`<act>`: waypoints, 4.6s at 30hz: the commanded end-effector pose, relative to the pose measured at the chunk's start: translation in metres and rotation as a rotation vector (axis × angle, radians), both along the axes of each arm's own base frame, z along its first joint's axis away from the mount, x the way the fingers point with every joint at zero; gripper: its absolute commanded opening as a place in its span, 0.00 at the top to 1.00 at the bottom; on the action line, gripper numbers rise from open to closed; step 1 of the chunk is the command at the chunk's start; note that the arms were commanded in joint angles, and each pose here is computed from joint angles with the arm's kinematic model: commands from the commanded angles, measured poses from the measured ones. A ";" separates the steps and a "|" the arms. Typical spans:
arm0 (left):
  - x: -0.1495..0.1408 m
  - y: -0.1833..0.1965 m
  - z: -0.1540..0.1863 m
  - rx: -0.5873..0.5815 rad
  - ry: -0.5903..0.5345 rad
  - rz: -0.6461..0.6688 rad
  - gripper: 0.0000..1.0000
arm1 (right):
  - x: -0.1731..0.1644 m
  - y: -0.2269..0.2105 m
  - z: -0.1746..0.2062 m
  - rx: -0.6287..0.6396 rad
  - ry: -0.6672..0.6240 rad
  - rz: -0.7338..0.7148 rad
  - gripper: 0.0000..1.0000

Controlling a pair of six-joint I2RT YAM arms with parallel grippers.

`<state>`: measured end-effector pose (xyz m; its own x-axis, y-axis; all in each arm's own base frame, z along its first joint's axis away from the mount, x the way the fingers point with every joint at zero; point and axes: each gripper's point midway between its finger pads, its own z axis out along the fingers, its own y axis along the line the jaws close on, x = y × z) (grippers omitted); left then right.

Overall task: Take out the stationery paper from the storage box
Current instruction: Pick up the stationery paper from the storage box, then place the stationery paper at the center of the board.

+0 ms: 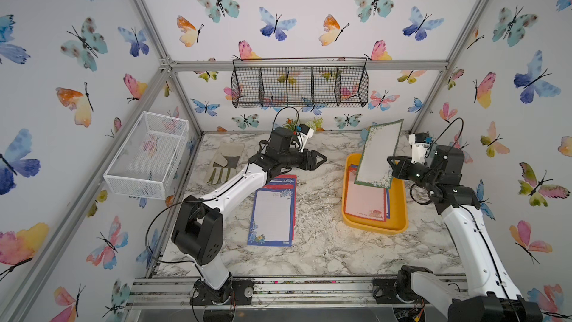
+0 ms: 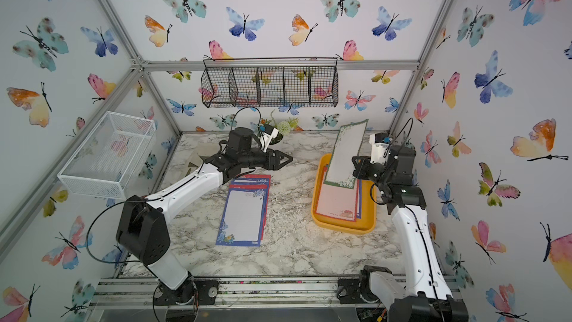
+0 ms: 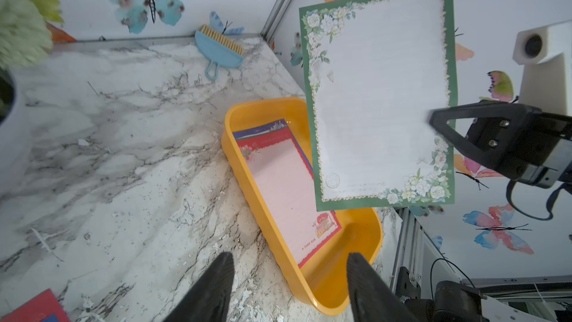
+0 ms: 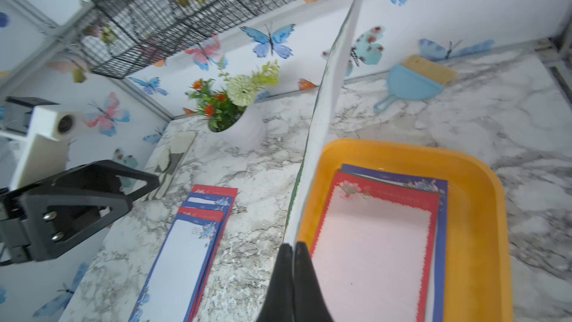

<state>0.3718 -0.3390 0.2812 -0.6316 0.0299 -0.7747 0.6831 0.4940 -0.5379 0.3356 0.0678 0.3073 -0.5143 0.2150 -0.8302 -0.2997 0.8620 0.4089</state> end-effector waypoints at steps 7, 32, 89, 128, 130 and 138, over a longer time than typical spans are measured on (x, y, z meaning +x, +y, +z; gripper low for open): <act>-0.041 0.039 0.114 -0.347 -0.305 -0.209 0.38 | -0.042 0.050 0.094 0.107 -0.335 0.329 0.98; -0.051 0.069 0.145 -0.483 -0.333 -0.282 0.40 | -0.038 0.160 0.134 0.285 -0.448 0.730 0.98; -0.044 0.060 0.127 -0.558 -0.205 -0.339 0.94 | -0.042 0.172 0.088 0.341 -0.358 0.784 0.98; -0.092 0.186 -0.149 0.116 0.772 0.124 1.00 | -0.039 0.149 0.023 0.197 -0.162 0.573 0.35; -0.094 0.189 -0.156 0.133 0.785 0.137 1.00 | -0.040 0.149 0.020 0.197 -0.151 0.576 0.35; -0.106 0.204 -0.191 0.249 0.859 0.184 1.00 | -0.045 0.147 0.010 0.173 -0.127 0.577 0.35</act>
<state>0.2731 -0.1474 0.1057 -0.9983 -0.0334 -0.0482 0.0138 0.6651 -0.7466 0.2997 0.2152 0.3183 -0.4960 0.0914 -0.8635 -0.7388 0.4780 0.4750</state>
